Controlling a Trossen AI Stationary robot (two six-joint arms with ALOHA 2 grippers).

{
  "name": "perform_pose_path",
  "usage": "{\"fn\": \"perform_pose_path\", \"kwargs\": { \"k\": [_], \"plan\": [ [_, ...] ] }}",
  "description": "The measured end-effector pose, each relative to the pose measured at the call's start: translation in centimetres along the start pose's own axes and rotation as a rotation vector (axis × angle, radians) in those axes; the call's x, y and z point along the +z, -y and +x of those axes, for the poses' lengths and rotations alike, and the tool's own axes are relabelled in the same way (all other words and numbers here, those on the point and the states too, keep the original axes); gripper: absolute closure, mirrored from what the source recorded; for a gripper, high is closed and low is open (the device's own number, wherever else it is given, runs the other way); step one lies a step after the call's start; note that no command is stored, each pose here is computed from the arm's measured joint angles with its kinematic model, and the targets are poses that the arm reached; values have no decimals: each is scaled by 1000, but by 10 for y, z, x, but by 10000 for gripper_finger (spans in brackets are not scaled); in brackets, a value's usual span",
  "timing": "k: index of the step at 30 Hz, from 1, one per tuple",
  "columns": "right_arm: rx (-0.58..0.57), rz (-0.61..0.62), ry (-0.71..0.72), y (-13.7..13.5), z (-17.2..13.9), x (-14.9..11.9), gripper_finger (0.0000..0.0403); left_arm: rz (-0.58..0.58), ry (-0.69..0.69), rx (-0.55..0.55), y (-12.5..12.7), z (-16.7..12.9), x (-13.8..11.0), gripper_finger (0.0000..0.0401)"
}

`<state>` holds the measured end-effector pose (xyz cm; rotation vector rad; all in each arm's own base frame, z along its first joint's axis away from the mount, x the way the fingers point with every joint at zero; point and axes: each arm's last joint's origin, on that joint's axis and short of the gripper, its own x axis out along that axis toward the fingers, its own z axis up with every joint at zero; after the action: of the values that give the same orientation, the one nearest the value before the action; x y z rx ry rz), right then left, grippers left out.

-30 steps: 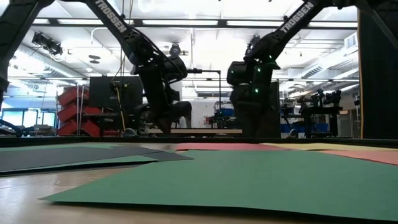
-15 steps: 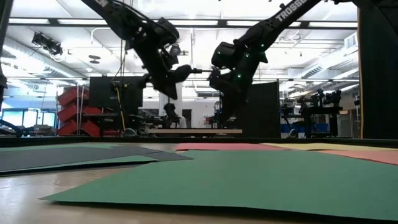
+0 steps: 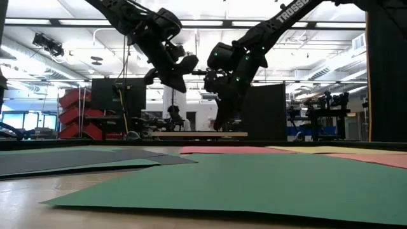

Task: Organize paper
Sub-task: Stack the pink colored paper on top of the pink colored papers

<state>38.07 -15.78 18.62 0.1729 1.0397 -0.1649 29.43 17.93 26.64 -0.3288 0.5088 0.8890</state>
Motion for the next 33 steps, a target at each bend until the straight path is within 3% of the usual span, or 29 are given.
{"fn": "perform_pose_path", "kwargs": {
  "k": [8,14,17,21,25,28,33],
  "plan": [
    [77,-33,-49,-18,25,11,403,21,29,-19,1,0,3,401],
    [102,-7,-168,-17,25,10,403,31,-40,7,-4,0,-3,401],
    [125,-32,-210,-16,16,8,403,93,-51,-14,-4,-2,-3,401],
    [147,-144,-242,-16,-1,5,403,147,-44,-54,-7,-16,3,401],
    [85,-268,-273,-15,-3,3,403,183,23,-116,-10,-38,10,401],
    [66,-310,-286,-16,-2,3,402,133,124,-161,-18,-53,-2,401],
    [38,-322,-293,-11,-3,2,402,-65,289,-253,-35,-64,-54,401]
  ]
}}
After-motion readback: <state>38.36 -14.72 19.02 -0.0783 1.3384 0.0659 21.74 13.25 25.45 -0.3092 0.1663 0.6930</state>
